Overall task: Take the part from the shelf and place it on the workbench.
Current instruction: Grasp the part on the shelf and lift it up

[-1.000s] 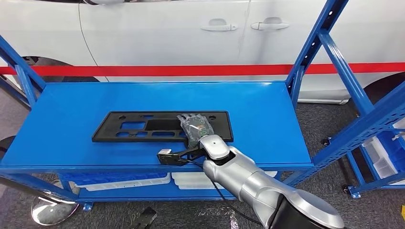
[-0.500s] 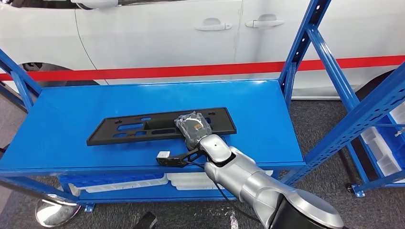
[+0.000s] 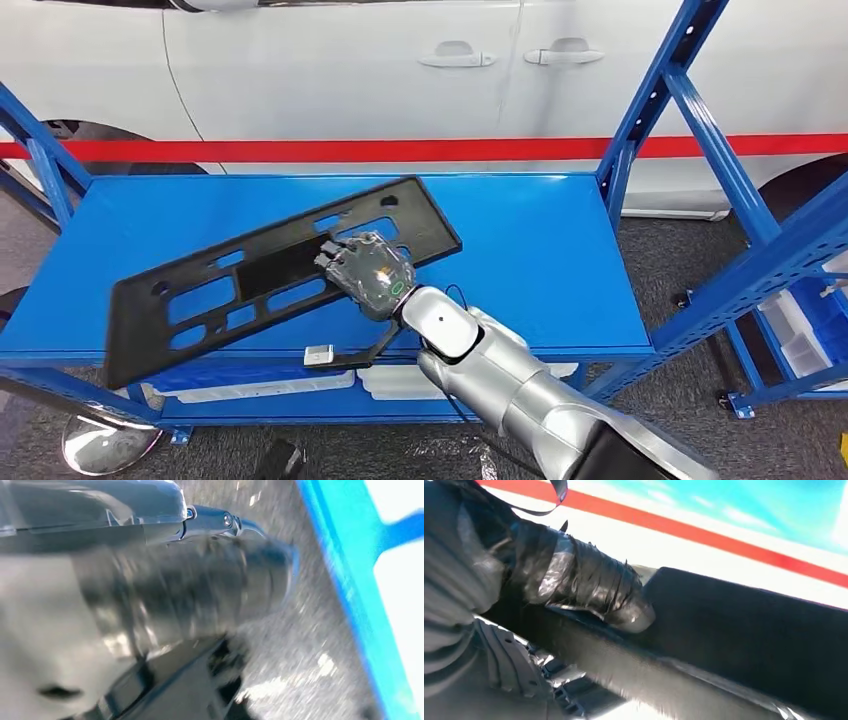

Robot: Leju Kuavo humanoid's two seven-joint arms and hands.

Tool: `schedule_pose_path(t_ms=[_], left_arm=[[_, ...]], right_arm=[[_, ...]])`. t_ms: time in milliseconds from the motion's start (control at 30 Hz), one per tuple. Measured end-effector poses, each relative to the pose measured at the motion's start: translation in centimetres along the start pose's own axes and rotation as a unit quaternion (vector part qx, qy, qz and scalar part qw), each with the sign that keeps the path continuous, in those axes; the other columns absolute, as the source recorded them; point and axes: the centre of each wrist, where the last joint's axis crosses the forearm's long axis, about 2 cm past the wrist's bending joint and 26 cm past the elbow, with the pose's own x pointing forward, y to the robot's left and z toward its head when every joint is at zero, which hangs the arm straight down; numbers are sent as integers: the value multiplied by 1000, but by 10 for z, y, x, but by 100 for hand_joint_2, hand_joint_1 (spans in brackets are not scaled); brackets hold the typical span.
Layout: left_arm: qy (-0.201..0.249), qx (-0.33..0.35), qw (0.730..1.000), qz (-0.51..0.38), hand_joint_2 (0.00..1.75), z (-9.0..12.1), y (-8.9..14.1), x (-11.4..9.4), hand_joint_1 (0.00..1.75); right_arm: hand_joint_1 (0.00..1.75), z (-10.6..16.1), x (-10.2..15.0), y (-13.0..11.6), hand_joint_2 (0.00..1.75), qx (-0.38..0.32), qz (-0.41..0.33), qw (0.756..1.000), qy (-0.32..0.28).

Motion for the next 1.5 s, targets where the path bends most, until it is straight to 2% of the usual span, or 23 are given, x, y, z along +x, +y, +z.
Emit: schedule_pose_path(t_ms=[200, 367, 533, 633, 767, 967, 1200, 1500], left_arm=[[4, 38, 999, 29, 175, 9, 2, -18, 0], [12, 52, 998, 46, 175, 13, 5, -25, 0], [18, 58, 996, 58, 175, 14, 7, -27, 0], [31, 65, 994, 77, 175, 14, 8, -28, 0], [68, 84, 990, 90, 175, 14, 11, -29, 0], [101, 87, 988, 79, 175, 14, 14, -29, 0], [101, 94, 988, 74, 175, 13, 14, -28, 0], [127, 90, 984, 83, 175, 14, 15, -29, 0]], right_arm=[[175, 11, 1, -27, 175, -117, -78, 989, 36], [175, 20, -12, -64, 175, -213, -97, 970, 71], [175, 28, -20, -84, 175, -262, -98, 956, 88], [175, 43, -21, -94, 175, -287, -116, 945, 109], [175, 69, -24, -114, 175, -327, -211, 908, 156], [175, 98, -20, -136, 175, -384, -330, 853, 126], [175, 124, -9, -145, 175, -386, -416, 819, 91], [175, 134, 4, -145, 175, -356, -496, 791, 42]])
